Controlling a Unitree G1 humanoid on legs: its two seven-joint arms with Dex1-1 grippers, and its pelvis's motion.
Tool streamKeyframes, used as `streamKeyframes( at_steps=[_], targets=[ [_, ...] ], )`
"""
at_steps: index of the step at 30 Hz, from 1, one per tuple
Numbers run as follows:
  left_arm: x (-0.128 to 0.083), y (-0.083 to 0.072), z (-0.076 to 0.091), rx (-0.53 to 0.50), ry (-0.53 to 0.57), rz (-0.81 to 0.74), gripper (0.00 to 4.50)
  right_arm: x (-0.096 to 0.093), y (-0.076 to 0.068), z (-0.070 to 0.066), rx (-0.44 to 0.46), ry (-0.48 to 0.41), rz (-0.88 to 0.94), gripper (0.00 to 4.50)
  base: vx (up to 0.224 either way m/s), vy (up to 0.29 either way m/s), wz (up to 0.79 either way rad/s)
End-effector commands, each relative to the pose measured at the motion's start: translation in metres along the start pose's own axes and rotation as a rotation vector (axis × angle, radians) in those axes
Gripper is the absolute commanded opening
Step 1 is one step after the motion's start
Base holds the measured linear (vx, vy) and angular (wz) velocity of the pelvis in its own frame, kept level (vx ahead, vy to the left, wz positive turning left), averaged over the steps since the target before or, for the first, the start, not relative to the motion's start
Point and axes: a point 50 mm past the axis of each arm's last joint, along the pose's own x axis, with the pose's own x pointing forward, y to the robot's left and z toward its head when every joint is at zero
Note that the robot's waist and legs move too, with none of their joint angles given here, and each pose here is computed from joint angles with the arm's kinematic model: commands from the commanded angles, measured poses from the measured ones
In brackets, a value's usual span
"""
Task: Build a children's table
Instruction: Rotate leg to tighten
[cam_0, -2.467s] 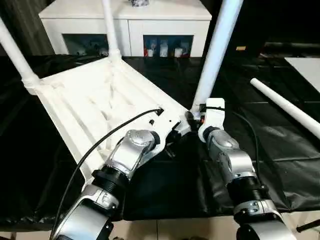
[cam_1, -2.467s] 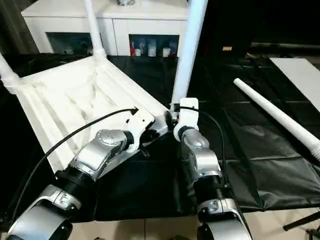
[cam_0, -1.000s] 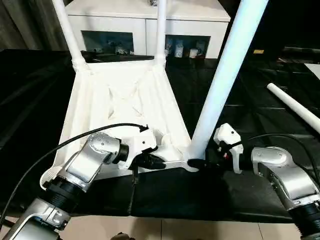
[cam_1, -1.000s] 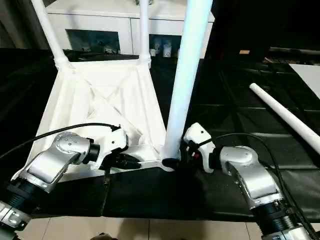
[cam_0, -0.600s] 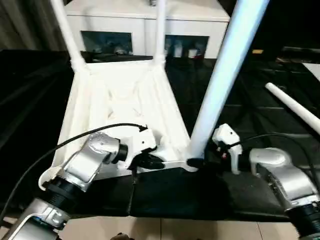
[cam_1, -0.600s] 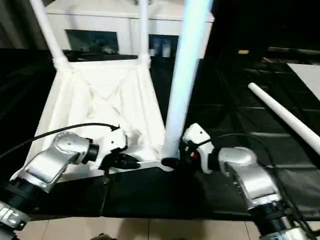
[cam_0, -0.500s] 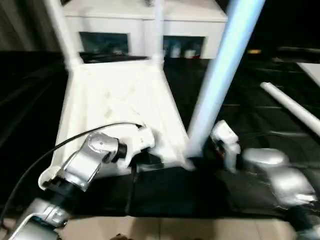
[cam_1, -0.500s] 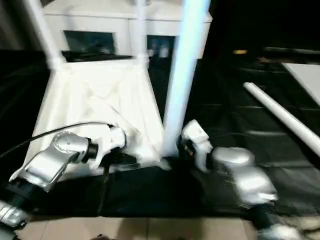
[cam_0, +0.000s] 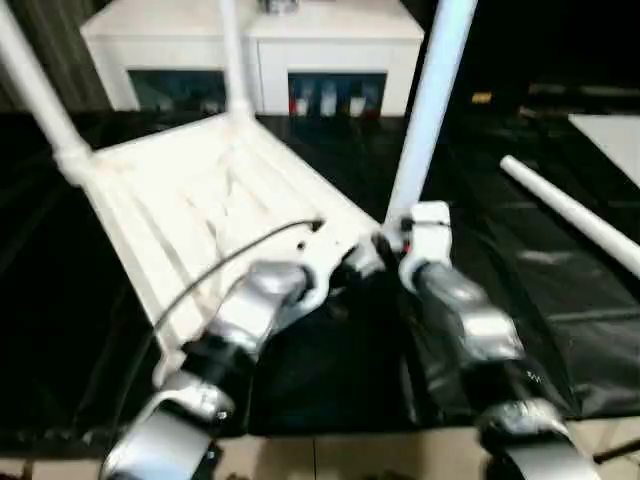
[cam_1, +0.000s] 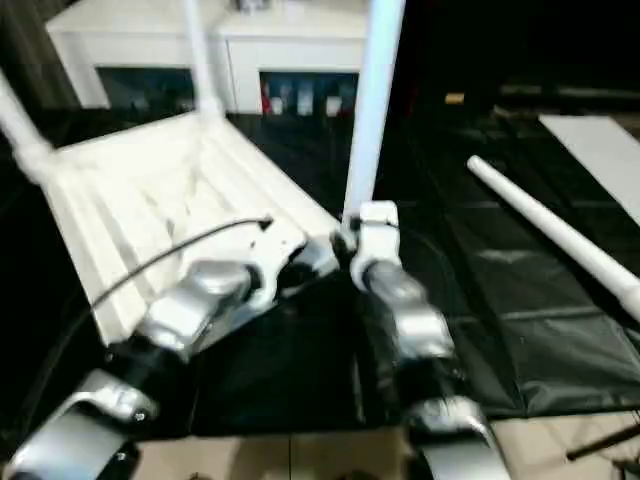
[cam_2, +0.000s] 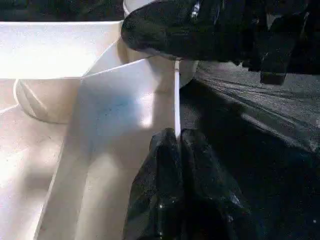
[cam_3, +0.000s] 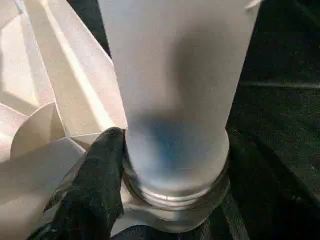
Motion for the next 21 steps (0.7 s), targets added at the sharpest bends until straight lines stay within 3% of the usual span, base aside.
streamKeyframes(
  at_steps=[1,8,13,14,16,21],
  targets=[
    [0.005,-0.008,0.017,0.050,-0.069,-0.030,0.00,0.001,0.040,0.002,-0.013,-0.016,0.194,3.43,0.000,0.000,0.00],
    [-0.012,0.006,0.009,0.095,-0.079,-0.035,0.00,-0.010,0.007,0.019,-0.093,-0.091,0.217,4.07,0.000,0.000,0.00],
    [-0.029,0.015,-0.005,0.129,-0.041,-0.078,0.00,-0.031,-0.028,0.025,-0.186,-0.045,0.358,4.48,0.000,0.000,0.00],
    [-0.029,0.015,-0.005,0.129,-0.041,-0.078,0.00,-0.031,-0.028,0.025,-0.186,-0.045,0.358,4.48,0.000,0.000,0.00],
    [-0.040,0.013,-0.010,0.162,-0.035,-0.206,0.00,-0.055,-0.041,0.024,-0.295,0.018,0.565,4.48,0.000,0.000,0.00],
    [-0.057,0.000,-0.016,0.251,-0.028,-0.457,0.00,-0.073,-0.051,0.016,-0.372,0.097,0.690,4.48,0.000,0.000,0.00]
  ],
)
